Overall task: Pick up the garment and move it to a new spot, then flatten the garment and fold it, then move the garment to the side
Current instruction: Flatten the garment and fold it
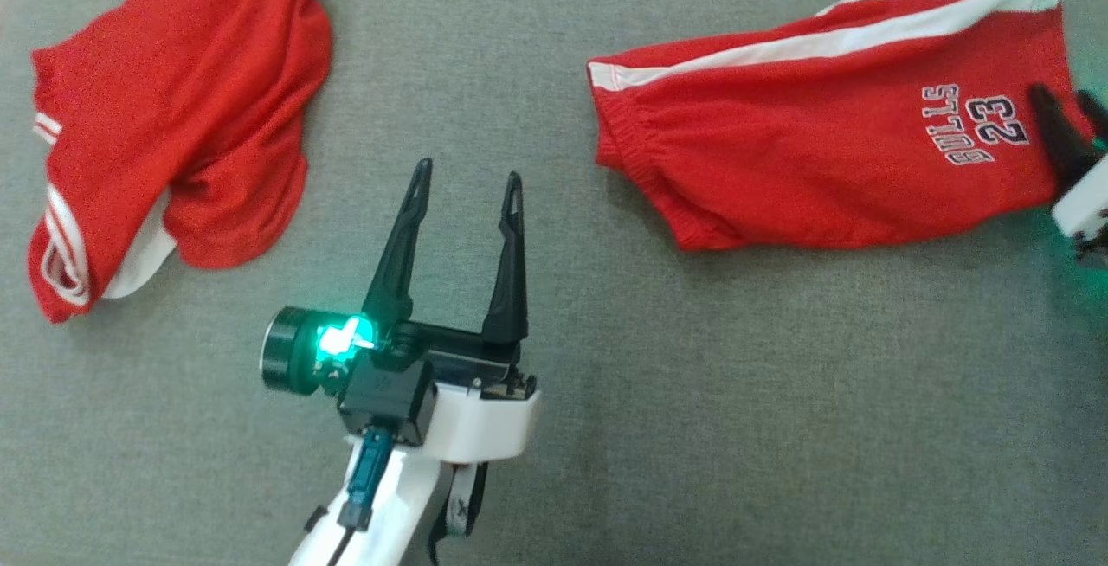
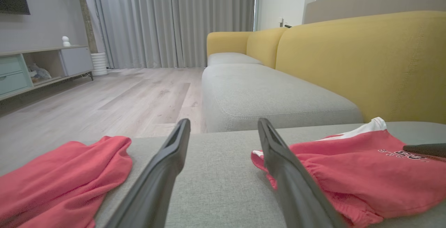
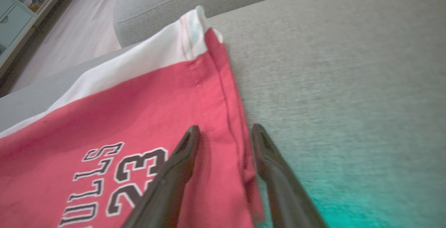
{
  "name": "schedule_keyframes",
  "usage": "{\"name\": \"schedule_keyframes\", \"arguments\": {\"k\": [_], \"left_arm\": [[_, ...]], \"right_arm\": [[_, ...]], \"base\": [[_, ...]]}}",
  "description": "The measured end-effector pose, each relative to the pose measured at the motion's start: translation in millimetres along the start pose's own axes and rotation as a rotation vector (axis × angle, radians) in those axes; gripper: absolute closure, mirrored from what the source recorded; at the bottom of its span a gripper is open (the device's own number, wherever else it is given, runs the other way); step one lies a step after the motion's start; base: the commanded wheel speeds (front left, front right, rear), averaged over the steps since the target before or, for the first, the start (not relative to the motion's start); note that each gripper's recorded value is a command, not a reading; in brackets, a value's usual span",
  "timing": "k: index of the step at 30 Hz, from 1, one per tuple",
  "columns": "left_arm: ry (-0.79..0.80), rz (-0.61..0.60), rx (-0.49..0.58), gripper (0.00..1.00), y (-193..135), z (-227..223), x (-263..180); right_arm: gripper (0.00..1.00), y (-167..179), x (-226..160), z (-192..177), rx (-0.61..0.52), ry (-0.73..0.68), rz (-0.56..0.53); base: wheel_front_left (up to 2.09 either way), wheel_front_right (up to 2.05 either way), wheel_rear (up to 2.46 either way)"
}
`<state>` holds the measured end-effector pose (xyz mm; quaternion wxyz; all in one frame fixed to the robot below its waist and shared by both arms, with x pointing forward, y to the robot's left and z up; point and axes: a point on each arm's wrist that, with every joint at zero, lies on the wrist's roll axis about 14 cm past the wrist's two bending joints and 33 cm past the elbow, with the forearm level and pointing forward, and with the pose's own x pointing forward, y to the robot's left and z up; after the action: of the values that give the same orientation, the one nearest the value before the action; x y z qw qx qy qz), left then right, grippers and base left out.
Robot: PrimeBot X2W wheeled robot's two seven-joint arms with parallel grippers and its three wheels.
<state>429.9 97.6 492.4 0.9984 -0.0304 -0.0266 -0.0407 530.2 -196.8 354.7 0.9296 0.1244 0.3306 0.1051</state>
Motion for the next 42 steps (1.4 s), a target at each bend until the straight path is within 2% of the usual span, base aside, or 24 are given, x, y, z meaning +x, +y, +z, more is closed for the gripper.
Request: {"name": "schedule_keyframes", "arguments": {"k": [4, 9, 13, 19, 23, 29, 34, 42], "left_arm": [[-0.024, 0.022, 0.016, 0.00, 8.5, 9.2, -4.7], [-0.046, 0.021, 0.026, 0.00, 10.4, 15.4, -2.7], [-0.052, 0.009, 0.020, 0.00, 6.8, 16.4, -3.0], [-0.046, -0.047, -0.005, 0.00, -9.5, 12.6, -0.4], [-0.049, -0.086, -0.011, 0.00, -21.1, 11.4, 3.5], [-0.055, -0.123, -0.013, 0.00, -30.5, 12.9, 4.3], [-0.056, -0.125, -0.009, 0.00, -28.4, 14.8, 1.8], [-0.054, -0.099, 0.011, 0.00, -16.7, 16.9, -6.4]], "right_arm": [[1.00, 15.3, 1.0, -1.4, -0.010, -0.001, 0.025], [1.00, 2.3, -10.3, 4.7, -0.004, -0.032, -0.013], [1.00, -22.4, -31.6, 10.3, 0.026, -0.062, -0.072], [1.00, -80.9, -78.4, -1.6, 0.067, -0.063, -0.212], [1.00, -88.3, -92.5, 12.3, 0.090, -0.154, -0.225], [1.00, -66.1, -97.8, 37.3, 0.060, -0.266, -0.150], [1.00, -28.9, -95.3, 56.4, -0.012, -0.330, -0.037], [1.00, 41.9, -82.8, 60.6, -0.180, -0.334, 0.163]], "base": [[0.00, 0.00, 0.00], [0.00, 0.00, 0.00], [0.00, 0.00, 0.00], [0.00, 0.00, 0.00], [0.00, 0.00, 0.00], [0.00, 0.00, 0.00], [0.00, 0.00, 0.00], [0.00, 0.00, 0.00]]}}
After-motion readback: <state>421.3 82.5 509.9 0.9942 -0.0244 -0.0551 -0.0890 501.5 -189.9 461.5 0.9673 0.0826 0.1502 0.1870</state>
